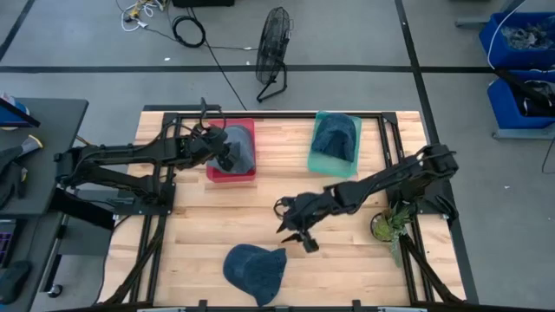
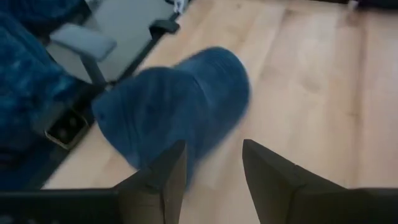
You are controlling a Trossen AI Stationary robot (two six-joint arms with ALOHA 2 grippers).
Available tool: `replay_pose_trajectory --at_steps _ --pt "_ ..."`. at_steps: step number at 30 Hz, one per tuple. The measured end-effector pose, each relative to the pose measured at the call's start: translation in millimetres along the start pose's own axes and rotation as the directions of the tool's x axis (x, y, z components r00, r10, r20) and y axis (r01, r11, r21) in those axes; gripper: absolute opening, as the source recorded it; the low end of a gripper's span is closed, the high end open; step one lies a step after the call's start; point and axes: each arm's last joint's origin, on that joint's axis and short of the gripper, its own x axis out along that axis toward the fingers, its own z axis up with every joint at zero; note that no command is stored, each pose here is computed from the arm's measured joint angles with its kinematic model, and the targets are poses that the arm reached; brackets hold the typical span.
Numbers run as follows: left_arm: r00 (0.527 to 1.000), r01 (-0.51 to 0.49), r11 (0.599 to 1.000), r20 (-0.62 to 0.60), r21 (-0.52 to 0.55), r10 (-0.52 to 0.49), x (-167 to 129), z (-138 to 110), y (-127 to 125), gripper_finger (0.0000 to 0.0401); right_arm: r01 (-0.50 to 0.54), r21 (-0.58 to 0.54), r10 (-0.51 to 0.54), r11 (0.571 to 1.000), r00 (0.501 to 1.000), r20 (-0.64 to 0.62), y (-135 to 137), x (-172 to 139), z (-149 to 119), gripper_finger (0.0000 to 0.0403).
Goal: Pick & Place hat
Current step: Put the blue cap into the green bin
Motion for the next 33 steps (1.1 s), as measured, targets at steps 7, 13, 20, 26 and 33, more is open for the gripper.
replay_pose_trajectory --at_steps 7,13,20,26,33 --pt "0.997 0.075 0.997 -0.008 0.016 -0.075 -4 -2 -7 0.0110 -0.058 0.009 0.057 0.998 0.994 0.093 17 49 -14 0.0162" --pt "0.996 0.084 0.996 -0.008 0.022 -0.084 -5 -2 -9 0.0110 -0.165 0.103 0.158 0.981 0.985 0.069 0 63 -28 0.0162" --pt "0.996 0.085 0.996 -0.009 0.022 -0.085 -5 -2 -9 0.0110 -0.195 0.175 0.196 0.965 0.980 0.014 -21 76 -50 0.0162" --pt "0.996 0.084 0.995 -0.009 0.061 -0.084 -5 -2 -9 0.0110 -0.218 0.153 0.219 0.964 0.976 0.012 -21 78 -51 0.0159" --pt "0.996 0.084 0.994 -0.009 0.063 -0.084 -5 -2 -9 0.0110 -0.240 0.128 0.240 0.962 0.971 0.014 -20 78 -51 0.0061"
